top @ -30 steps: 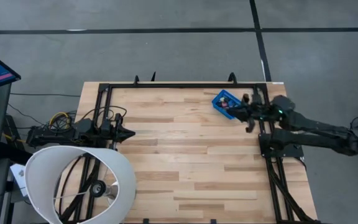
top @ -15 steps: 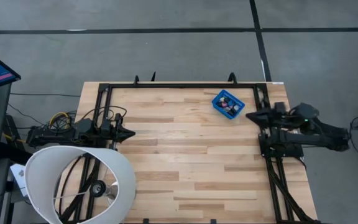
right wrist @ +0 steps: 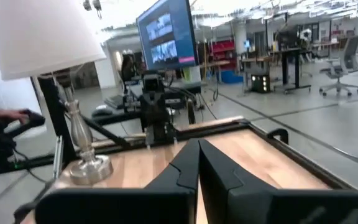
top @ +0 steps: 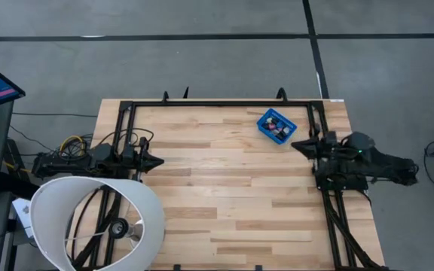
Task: Pick & Place Nail Polish
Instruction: Return to Home Position
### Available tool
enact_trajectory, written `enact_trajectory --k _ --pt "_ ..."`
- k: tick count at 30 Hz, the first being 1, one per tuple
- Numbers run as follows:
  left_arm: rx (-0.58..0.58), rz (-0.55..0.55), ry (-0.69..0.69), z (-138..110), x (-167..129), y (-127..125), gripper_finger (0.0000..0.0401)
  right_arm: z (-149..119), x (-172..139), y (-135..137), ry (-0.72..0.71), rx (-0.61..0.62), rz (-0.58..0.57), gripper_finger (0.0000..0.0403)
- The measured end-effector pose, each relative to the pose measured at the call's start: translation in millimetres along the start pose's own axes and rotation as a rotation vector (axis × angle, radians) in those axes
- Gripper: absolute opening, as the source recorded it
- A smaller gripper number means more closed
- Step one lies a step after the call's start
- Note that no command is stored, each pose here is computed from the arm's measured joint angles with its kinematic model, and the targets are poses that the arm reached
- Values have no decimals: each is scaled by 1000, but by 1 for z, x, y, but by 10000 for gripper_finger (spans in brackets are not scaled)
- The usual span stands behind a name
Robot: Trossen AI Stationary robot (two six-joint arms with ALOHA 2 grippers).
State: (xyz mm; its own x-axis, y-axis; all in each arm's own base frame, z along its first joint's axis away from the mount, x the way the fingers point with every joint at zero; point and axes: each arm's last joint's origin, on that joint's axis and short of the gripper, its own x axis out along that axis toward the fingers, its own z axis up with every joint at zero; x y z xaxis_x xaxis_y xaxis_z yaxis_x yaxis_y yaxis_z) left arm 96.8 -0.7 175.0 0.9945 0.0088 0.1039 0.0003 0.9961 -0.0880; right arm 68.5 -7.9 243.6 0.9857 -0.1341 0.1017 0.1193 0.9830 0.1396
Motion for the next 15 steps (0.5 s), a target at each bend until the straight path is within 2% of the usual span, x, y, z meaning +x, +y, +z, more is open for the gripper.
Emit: enact_trajectory --k 5,7,13,15 --pt "0 -1 0 0 0 0 11 -45 16 -6 -24 65 4 0" --pt "0 -1 0 0 0 0 11 -56 20 -7 -98 77 16 0" --pt "0 0 0 0 0 0 11 -64 21 -8 -60 49 -1 0" --pt "0 0 0 0 0 0 11 -70 21 -9 -4 35 -9 0"
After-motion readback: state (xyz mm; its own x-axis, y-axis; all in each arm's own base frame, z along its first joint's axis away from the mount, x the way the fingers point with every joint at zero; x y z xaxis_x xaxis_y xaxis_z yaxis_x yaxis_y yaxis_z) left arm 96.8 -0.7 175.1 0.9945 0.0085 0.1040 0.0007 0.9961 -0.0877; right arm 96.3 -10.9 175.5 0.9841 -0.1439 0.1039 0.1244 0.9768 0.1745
